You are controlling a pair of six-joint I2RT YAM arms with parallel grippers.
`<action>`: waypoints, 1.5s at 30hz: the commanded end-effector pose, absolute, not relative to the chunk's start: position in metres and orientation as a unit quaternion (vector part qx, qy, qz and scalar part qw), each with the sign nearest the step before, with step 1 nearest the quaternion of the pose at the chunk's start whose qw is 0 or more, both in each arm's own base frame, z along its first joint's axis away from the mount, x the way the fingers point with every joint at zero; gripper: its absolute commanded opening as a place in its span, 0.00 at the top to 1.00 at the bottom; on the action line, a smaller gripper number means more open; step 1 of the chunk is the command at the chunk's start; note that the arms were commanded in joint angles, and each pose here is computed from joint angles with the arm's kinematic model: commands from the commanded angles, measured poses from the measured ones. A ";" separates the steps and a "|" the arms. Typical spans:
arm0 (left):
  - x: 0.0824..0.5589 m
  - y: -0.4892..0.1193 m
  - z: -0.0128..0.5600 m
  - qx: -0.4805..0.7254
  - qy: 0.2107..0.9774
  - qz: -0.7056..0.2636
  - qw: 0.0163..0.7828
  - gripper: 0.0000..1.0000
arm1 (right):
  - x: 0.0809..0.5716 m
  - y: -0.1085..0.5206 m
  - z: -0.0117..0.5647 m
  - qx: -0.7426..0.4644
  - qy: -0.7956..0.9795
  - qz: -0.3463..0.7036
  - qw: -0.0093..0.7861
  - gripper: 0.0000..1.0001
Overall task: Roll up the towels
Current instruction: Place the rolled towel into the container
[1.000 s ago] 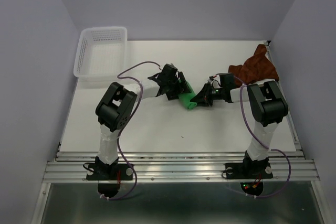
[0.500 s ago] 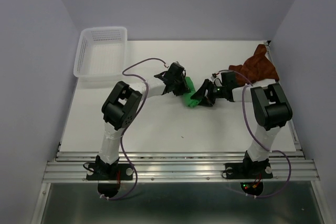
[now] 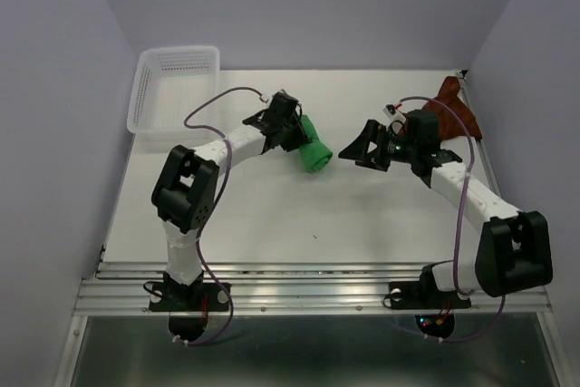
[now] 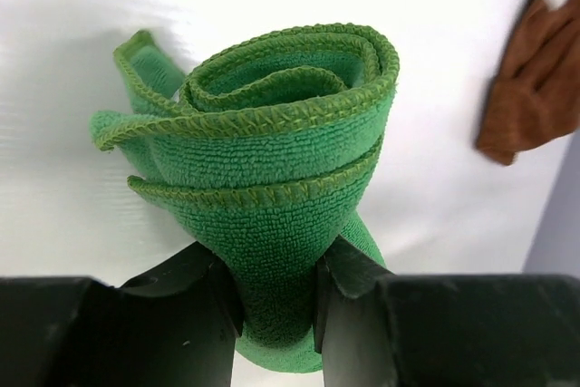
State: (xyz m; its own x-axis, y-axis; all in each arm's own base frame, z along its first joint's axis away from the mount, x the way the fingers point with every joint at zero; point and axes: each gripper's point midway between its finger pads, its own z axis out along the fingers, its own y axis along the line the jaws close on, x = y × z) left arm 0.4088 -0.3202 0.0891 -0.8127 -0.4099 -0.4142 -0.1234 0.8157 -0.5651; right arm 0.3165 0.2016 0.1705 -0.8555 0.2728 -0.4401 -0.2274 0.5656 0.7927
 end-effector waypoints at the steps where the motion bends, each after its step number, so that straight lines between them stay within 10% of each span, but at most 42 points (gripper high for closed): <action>1: 0.430 -0.274 0.195 -0.183 0.860 -0.311 0.360 1.00 | 0.308 0.183 0.191 0.020 0.845 0.424 0.324 0.00; 18: 0.528 -0.037 0.348 -0.342 0.723 -0.261 0.541 1.00 | 0.318 0.157 0.206 0.066 0.856 0.352 0.373 0.00; 45: 0.680 0.075 0.275 -0.374 0.620 -0.304 0.619 1.00 | 0.374 0.147 0.163 0.083 0.898 0.274 0.334 0.00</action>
State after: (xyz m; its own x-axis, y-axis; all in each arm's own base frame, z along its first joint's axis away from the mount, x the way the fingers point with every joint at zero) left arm 0.6665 0.0605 0.2044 -0.1170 -0.8446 -0.5224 -0.2490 0.5342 -0.8079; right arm 0.3558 0.1490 0.1463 -0.7971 0.3403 -0.4988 0.0006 0.8265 0.5630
